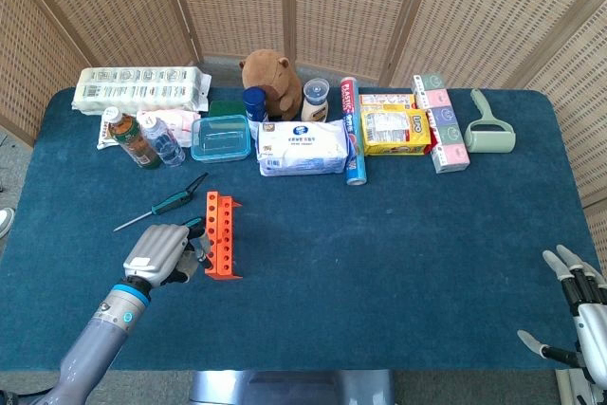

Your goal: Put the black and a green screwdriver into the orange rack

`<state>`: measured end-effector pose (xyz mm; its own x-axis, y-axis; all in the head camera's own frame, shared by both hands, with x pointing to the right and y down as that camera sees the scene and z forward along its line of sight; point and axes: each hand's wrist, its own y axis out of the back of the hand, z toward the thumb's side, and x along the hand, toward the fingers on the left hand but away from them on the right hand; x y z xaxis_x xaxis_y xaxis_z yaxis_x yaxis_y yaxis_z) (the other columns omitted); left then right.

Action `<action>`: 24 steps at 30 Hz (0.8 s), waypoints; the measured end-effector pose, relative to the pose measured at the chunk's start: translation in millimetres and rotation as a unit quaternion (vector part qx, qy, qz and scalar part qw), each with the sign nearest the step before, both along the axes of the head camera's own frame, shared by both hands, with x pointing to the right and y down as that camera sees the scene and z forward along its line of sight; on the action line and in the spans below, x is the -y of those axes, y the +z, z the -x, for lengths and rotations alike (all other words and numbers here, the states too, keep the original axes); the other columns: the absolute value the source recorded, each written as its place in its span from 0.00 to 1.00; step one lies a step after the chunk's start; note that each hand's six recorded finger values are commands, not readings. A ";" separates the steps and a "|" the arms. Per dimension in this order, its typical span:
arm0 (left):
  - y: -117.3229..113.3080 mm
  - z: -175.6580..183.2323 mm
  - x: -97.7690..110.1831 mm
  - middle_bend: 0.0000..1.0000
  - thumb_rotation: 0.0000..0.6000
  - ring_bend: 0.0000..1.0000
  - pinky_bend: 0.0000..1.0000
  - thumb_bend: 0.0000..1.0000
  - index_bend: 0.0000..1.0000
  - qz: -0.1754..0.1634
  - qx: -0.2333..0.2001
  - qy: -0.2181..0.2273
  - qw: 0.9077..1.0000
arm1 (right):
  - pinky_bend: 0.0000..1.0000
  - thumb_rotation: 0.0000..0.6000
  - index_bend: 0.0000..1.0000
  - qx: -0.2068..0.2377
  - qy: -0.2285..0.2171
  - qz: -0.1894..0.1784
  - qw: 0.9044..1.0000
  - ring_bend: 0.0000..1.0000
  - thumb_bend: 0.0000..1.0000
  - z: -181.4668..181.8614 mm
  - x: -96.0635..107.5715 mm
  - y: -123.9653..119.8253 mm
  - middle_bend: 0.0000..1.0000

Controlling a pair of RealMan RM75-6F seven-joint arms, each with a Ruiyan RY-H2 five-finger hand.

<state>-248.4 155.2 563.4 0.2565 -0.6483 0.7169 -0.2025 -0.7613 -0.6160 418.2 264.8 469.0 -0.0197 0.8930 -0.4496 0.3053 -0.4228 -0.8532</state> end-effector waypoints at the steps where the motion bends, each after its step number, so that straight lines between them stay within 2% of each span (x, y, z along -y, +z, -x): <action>1: -0.1 0.0 -0.1 0.89 1.00 0.81 0.85 0.50 0.39 0.000 0.001 0.001 1.000 | 0.00 1.00 0.00 0.000 0.000 0.000 1.000 0.01 0.03 0.0 0.0 0.0 0.00; 5: -0.7 -0.5 -0.7 0.89 1.00 0.81 0.85 0.50 0.31 -0.001 0.005 0.003 1.000 | 0.00 1.00 0.00 0.001 0.000 0.000 1.000 0.01 0.03 0.2 0.1 0.0 0.00; 13: -3.1 -2.1 -1.7 0.89 1.00 0.81 0.85 0.50 0.31 -0.005 0.001 0.003 1.000 | 0.00 1.00 0.00 0.001 0.000 0.000 1.000 0.01 0.03 0.3 0.1 0.0 0.00; 19: -9.4 0.6 1.3 0.89 1.00 0.81 0.85 0.50 0.31 -0.021 -0.006 0.004 1.000 | 0.00 1.00 0.00 0.001 0.000 0.000 1.000 0.01 0.03 0.3 -0.2 -0.3 0.00; 21: -11.6 1.4 1.6 0.89 1.00 0.80 0.85 0.46 0.31 -0.027 -0.009 0.007 1.000 | 0.00 1.00 0.00 0.001 -0.001 -0.001 1.000 0.01 0.03 0.6 -0.1 -0.3 0.00; 24: -16.0 0.0 1.9 0.89 1.00 0.80 0.85 0.35 0.30 -0.039 -0.016 0.016 0.999 | 0.00 1.00 0.00 0.000 -0.001 0.000 1.000 0.01 0.03 0.9 -0.4 -0.2 0.00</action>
